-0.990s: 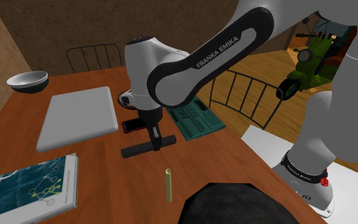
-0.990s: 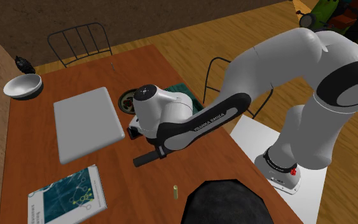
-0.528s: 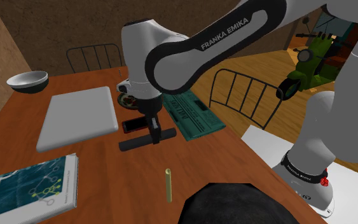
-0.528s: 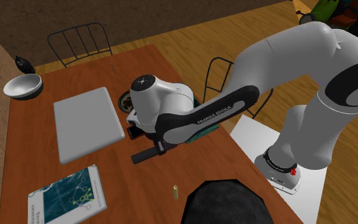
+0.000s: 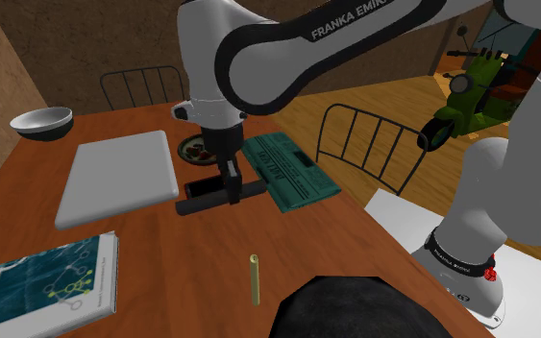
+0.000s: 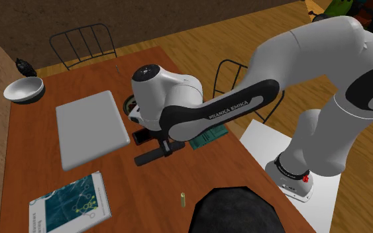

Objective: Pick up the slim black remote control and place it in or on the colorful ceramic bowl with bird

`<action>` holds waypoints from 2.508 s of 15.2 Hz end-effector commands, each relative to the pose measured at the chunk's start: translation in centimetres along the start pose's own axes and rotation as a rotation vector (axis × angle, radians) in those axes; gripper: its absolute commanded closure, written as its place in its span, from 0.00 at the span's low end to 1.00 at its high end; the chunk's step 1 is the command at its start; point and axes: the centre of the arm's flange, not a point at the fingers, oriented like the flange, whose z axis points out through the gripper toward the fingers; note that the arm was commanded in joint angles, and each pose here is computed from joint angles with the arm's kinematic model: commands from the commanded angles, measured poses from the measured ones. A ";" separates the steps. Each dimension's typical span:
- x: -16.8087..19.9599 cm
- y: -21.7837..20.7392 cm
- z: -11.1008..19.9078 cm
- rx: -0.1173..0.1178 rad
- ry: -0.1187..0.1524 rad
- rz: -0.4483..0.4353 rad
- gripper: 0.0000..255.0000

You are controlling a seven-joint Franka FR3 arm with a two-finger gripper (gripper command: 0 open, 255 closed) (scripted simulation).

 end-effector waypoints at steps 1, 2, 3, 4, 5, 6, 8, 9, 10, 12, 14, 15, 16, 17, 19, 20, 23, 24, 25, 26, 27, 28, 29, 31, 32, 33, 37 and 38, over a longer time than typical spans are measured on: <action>0.0 1.2 -0.4 0.000 0.000 0.000 1.00; 0.0 2.5 -0.4 0.000 0.000 0.000 1.00; 0.0 3.8 -0.5 0.000 0.000 0.000 1.00; 0.0 5.2 -0.6 0.000 0.000 0.000 1.00; 0.0 6.5 -0.7 0.000 0.000 0.000 1.00; 0.0 7.8 -0.7 0.000 0.000 0.000 1.00; 0.0 10.4 -0.9 0.000 0.000 0.000 1.00; -0.1 11.8 -0.9 0.000 0.000 0.000 1.00; -0.1 13.1 -1.0 0.000 0.000 0.000 1.00; -0.1 15.7 -1.1 0.000 0.000 0.000 1.00; -0.1 18.3 -1.3 0.000 0.000 0.000 1.00; -0.1 19.7 -1.3 0.000 0.000 0.000 1.00; -0.1 21.0 -1.4 0.000 0.000 0.000 1.00; -0.1 22.3 -1.5 0.000 0.000 0.000 1.00; -0.2 24.9 -1.6 0.000 0.000 0.000 1.00; -0.2 26.2 -1.7 0.000 0.000 0.000 1.00; -0.2 30.2 -1.9 0.000 0.000 0.000 1.00; -0.2 31.5 -2.0 0.000 0.000 0.000 1.00; -0.2 32.8 -2.0 0.000 0.000 0.000 1.00; -0.2 34.3 -2.1 0.000 0.000 0.000 1.00; -0.2 34.4 -1.6 0.000 0.000 0.000 1.00; -0.2 34.4 -1.1 0.000 0.000 0.000 1.00; -0.2 34.5 -0.5 0.000 0.000 0.000 1.00; -0.2 34.6 0.5 0.000 0.000 0.000 1.00; -0.2 34.6 1.0 0.000 0.000 0.000 1.00; -0.2 34.6 1.6 0.000 0.000 0.000 1.00; -0.2 34.8 3.9 0.000 0.000 0.000 1.00; -0.2 34.8 3.9 0.000 0.000 0.000 1.00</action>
